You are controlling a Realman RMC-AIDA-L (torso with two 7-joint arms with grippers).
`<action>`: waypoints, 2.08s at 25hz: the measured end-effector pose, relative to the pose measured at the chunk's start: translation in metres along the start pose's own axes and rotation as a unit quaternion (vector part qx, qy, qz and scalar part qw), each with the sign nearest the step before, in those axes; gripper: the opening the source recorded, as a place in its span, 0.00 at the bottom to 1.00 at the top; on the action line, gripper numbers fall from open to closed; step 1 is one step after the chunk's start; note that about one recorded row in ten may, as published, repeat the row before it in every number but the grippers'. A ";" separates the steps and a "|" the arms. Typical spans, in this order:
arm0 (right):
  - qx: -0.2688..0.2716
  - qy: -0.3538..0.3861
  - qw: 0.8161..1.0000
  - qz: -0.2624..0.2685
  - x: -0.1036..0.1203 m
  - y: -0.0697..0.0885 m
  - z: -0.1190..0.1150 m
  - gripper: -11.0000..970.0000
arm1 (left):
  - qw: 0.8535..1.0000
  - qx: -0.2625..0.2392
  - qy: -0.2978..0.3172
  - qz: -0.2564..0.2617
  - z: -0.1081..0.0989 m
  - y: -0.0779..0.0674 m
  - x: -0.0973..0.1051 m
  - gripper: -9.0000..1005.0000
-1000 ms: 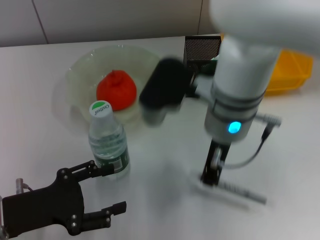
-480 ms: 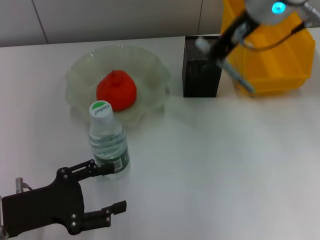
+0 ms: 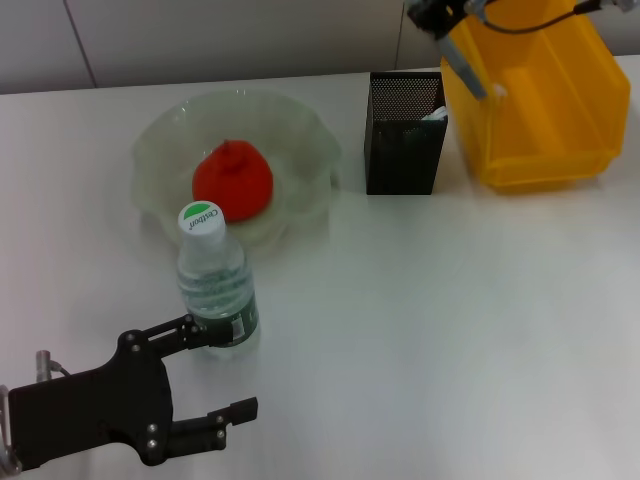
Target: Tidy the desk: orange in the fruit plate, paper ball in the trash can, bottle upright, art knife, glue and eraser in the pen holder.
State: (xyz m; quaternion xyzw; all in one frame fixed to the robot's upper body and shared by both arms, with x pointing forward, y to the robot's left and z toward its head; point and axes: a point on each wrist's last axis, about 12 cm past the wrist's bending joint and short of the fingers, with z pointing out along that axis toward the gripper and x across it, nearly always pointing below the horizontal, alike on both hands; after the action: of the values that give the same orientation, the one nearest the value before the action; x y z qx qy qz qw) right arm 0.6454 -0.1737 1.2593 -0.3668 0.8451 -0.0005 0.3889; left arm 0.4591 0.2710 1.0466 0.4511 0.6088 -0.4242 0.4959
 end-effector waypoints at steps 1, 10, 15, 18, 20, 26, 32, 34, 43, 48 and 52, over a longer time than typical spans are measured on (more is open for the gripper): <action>0.002 -0.008 1.000 0.002 0.000 -0.001 0.001 0.15 | 1.000 0.000 0.000 0.000 0.001 0.000 0.000 0.78; -0.016 -0.062 0.998 -0.003 0.009 0.010 0.014 0.15 | 1.000 -0.004 -0.001 -0.005 0.001 -0.001 0.002 0.79; -0.004 -0.078 0.997 -0.021 0.021 0.019 0.024 0.18 | 1.000 -0.005 -0.001 -0.003 0.001 -0.001 0.002 0.79; 0.008 -0.092 0.995 -0.028 0.027 0.022 0.028 0.19 | 1.000 -0.006 -0.002 -0.002 0.001 -0.001 0.002 0.79; 0.008 -0.092 0.995 -0.028 0.030 0.023 0.031 0.20 | 1.000 -0.006 -0.002 -0.002 0.001 0.000 0.002 0.79; 0.001 -0.084 0.996 -0.010 0.038 0.023 0.043 0.23 | 1.000 -0.007 -0.004 -0.003 0.000 -0.001 0.002 0.79; 0.000 -0.085 0.996 0.001 0.044 0.021 0.048 0.26 | 1.000 -0.008 -0.005 -0.009 -0.001 -0.003 0.004 0.79; 0.000 -0.083 0.997 0.001 0.046 0.021 0.049 0.27 | 1.000 -0.008 -0.005 -0.009 -0.001 -0.003 0.004 0.79; -0.038 -0.094 0.993 0.065 0.050 0.009 0.026 0.46 | 1.000 -0.004 -0.010 -0.014 -0.002 -0.002 0.002 0.79; -0.124 -0.147 0.976 0.106 0.067 -0.004 -0.017 0.60 | 0.999 -0.001 -0.006 -0.040 -0.005 0.003 -0.003 0.79; -0.191 -0.192 0.957 0.104 0.090 -0.008 -0.043 0.65 | 0.999 0.003 -0.001 -0.052 -0.006 0.008 -0.006 0.79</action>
State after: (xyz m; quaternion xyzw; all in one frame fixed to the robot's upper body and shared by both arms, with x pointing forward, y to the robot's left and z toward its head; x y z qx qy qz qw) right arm 0.5836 -0.2477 1.2318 -0.3377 0.7725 0.2713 0.4643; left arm 0.4659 0.2774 1.0527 0.4197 0.6297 -0.4516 0.4726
